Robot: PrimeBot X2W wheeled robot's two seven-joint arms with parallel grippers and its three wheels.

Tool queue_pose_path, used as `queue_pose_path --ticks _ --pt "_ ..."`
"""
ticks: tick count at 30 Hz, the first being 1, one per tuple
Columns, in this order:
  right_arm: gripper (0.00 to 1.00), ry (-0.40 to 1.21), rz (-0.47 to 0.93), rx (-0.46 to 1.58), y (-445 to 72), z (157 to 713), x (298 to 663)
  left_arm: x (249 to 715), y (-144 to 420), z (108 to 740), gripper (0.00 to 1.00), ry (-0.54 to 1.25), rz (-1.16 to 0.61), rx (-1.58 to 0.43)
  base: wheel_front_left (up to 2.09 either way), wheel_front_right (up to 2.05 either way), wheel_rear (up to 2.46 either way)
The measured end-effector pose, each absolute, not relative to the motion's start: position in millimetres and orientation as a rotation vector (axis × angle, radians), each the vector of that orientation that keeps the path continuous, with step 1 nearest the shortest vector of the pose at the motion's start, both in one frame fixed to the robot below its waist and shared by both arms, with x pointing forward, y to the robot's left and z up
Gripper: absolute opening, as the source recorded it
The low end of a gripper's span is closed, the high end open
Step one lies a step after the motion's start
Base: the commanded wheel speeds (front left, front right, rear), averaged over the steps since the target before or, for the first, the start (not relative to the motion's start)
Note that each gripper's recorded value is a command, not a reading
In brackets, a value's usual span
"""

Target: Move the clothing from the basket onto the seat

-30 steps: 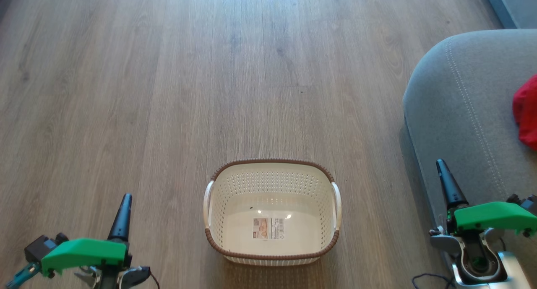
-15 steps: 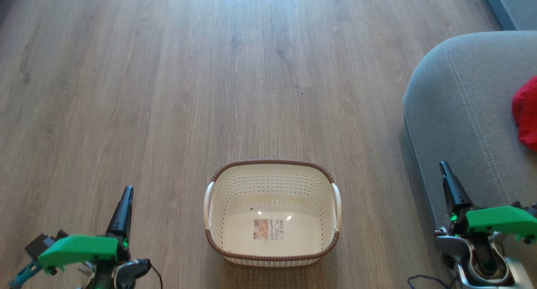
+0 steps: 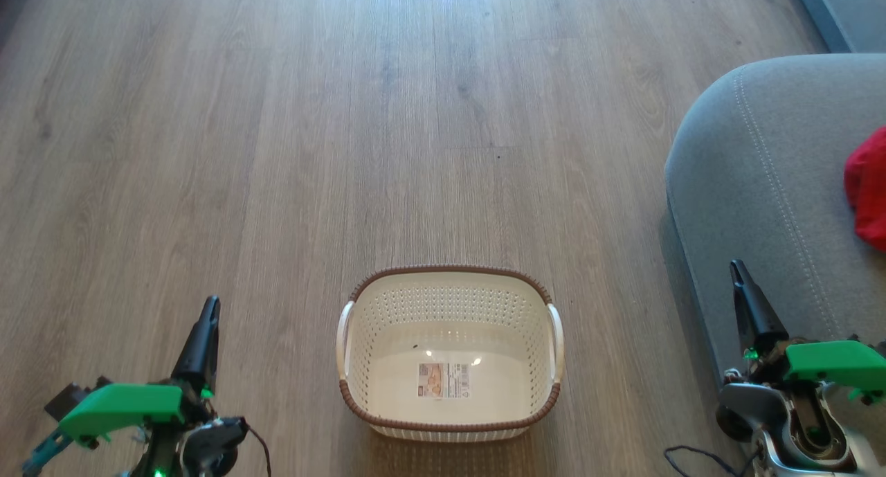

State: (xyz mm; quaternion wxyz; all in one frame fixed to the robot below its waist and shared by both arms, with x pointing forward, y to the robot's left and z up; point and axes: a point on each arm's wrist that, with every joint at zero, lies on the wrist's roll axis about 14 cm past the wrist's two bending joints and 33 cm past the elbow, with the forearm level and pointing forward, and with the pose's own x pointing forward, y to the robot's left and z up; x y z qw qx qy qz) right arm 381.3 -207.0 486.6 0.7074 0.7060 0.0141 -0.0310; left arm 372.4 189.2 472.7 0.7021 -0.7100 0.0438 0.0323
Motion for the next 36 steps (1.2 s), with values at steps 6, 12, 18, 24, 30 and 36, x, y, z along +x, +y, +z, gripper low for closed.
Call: queue_pose_path --ticks 6,12,18,24,30,36 --pt "0.00 0.030 -0.069 1.571 -207.1 486.8 381.3 374.9 188.9 476.5 0.00 0.090 0.062 -1.580 0.00 0.00 0.00" --pt "0.00 0.030 -0.069 1.571 -207.0 486.8 381.3 374.9 188.9 476.5 0.00 0.090 0.062 -1.580 0.00 0.00 0.00" --pt "0.00 0.030 -0.069 1.571 -207.0 486.8 381.3 374.9 188.9 476.5 0.00 0.089 0.062 -1.580 0.00 0.00 0.00" --pt "0.00 0.030 -0.069 1.571 -207.1 486.8 381.3 374.9 188.9 476.5 0.00 0.089 0.062 -1.580 0.00 0.00 0.00" --pt "0.00 0.030 -0.069 1.571 -207.1 486.8 381.3 374.9 188.9 476.5 0.00 0.089 0.062 -1.580 0.00 0.00 0.00" --pt "0.00 0.030 -0.069 1.571 -207.0 486.8 381.3 374.9 188.9 476.5 0.00 0.089 0.062 -1.580 0.00 0.00 0.00"
